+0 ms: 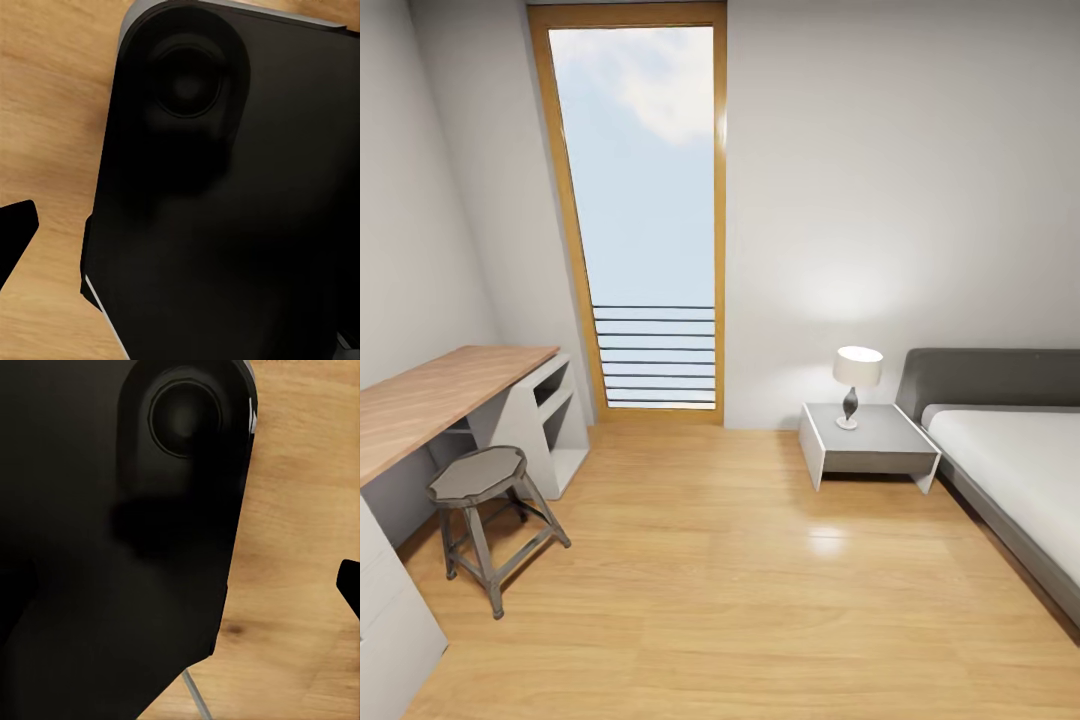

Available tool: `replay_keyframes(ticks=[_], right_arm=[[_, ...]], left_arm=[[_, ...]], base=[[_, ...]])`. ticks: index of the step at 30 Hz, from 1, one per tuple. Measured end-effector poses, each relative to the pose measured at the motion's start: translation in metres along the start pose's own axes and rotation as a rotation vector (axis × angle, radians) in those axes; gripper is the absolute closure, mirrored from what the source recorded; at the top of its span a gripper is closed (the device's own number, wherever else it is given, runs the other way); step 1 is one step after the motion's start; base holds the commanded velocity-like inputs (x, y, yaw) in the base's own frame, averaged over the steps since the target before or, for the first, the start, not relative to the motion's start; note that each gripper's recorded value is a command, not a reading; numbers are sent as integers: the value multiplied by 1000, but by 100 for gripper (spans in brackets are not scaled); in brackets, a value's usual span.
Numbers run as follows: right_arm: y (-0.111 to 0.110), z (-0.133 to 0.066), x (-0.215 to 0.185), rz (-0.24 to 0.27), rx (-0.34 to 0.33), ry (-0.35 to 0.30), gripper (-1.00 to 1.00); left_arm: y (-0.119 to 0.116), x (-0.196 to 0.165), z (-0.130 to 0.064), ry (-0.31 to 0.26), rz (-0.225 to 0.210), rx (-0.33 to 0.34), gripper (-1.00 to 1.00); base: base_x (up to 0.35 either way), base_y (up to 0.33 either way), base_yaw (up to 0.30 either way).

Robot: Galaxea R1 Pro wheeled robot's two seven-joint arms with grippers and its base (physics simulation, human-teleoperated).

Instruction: Attach the digital camera to the camera tripod in the bedroom.

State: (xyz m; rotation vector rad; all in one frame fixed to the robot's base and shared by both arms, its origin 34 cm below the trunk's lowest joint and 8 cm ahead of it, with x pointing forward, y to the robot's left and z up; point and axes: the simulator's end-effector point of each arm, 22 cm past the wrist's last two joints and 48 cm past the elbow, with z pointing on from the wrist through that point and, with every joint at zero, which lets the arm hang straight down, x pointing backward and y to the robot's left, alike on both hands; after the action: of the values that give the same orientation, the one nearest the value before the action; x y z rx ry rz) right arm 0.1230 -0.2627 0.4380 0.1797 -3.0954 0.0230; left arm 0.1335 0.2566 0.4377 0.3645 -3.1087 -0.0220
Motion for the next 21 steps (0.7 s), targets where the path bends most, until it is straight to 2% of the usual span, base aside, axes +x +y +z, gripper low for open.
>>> replay_keyframes(ticks=[21], right_arm=[[0, 0, 0, 0, 0, 0, -100]], left_arm=[[0, 0, 0, 0, 0, 0, -100]], base=[[0, 0, 0]])
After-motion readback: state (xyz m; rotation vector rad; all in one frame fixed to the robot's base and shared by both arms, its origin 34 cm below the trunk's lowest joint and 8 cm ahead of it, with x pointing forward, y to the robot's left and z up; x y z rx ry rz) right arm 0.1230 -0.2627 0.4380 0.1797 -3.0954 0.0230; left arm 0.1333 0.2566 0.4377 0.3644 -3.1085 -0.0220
